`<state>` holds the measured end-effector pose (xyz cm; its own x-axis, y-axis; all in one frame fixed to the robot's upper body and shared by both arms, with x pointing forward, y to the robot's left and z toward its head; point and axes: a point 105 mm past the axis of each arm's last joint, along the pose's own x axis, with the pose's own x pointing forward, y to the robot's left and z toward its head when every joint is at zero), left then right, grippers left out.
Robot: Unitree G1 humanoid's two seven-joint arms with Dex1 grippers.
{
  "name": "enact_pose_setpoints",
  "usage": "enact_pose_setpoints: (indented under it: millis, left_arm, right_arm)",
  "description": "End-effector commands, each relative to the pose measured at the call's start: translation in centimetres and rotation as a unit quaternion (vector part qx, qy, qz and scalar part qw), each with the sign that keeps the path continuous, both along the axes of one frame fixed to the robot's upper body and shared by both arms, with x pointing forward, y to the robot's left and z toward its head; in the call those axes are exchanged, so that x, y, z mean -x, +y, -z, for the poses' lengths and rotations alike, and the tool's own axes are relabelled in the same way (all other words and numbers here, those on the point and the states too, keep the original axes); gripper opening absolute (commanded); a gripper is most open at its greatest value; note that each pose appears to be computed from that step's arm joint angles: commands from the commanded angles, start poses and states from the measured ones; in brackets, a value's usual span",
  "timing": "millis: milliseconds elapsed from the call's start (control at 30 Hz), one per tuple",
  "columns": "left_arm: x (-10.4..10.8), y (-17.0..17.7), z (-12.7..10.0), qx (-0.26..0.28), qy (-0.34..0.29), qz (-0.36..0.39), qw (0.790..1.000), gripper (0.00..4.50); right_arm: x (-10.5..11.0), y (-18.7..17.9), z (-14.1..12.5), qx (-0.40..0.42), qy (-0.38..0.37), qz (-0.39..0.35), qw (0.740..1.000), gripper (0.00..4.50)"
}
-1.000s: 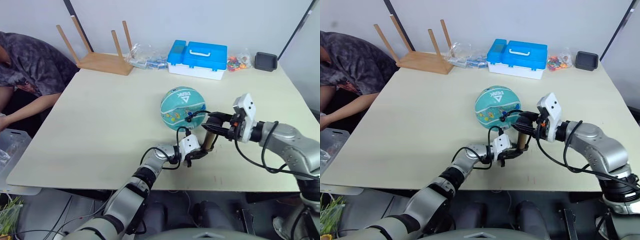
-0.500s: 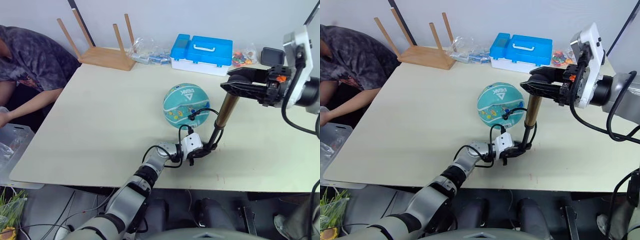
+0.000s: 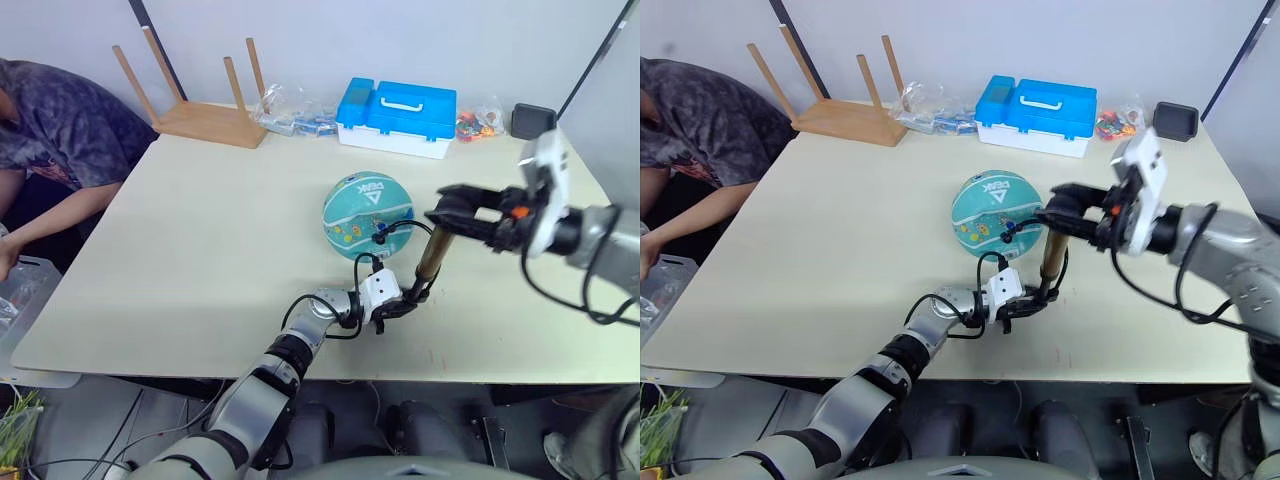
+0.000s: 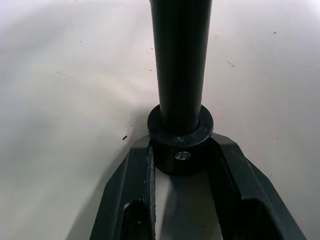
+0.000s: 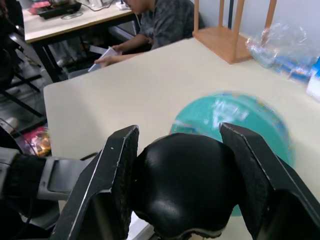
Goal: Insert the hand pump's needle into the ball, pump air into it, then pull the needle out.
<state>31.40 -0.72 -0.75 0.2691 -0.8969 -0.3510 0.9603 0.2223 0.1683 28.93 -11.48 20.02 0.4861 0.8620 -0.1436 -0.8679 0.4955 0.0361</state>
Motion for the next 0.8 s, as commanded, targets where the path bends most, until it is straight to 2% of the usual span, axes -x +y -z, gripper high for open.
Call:
enact_pose_setpoints:
  millis: [33, 167, 233, 300, 433, 533, 667, 800]
  left_arm:
    - [3.3, 3.6, 6.6, -0.094, 0.107, -0.020, 0.990, 0.95]
    - [3.2, 3.5, 6.6, -0.094, 0.106, -0.024, 0.990, 0.95]
    - [3.2, 3.7, 6.7, -0.095, 0.106, -0.026, 0.990, 0.95]
    - [3.1, 3.8, 6.7, -0.095, 0.106, -0.029, 0.989, 0.95]
    - [3.0, 4.0, 6.7, -0.096, 0.106, -0.031, 0.989, 0.95]
    - [2.9, 3.9, 6.6, -0.095, 0.108, -0.030, 0.989, 0.95]
    - [2.9, 3.9, 6.6, -0.095, 0.109, -0.029, 0.989, 0.95]
    - [3.1, 3.7, 6.7, -0.097, 0.110, -0.025, 0.989, 0.95]
  right_arm:
    - [0.3, 0.2, 10.0, 0.068, 0.126, 0.008, 0.990, 2.07]
    - [0.9, 0.2, 14.4, 0.093, 0.157, 0.010, 0.983, 2.07]
    - [0.7, 0.1, 14.6, 0.092, 0.153, 0.013, 0.984, 2.07]
    - [0.3, 0.0, 13.5, 0.086, 0.133, 0.013, 0.987, 2.07]
    - [-0.6, -0.5, 9.8, 0.079, 0.077, 0.012, 0.994, 2.07]
    - [-0.7, -0.7, 4.1, 0.055, 0.016, 0.002, 0.998, 2.07]
    - [0.2, -0.8, -1.3, 0.029, -0.027, -0.012, 0.999, 2.07]
    - [1.5, -1.8, -8.6, -0.009, -0.086, -0.016, 0.996, 2.07]
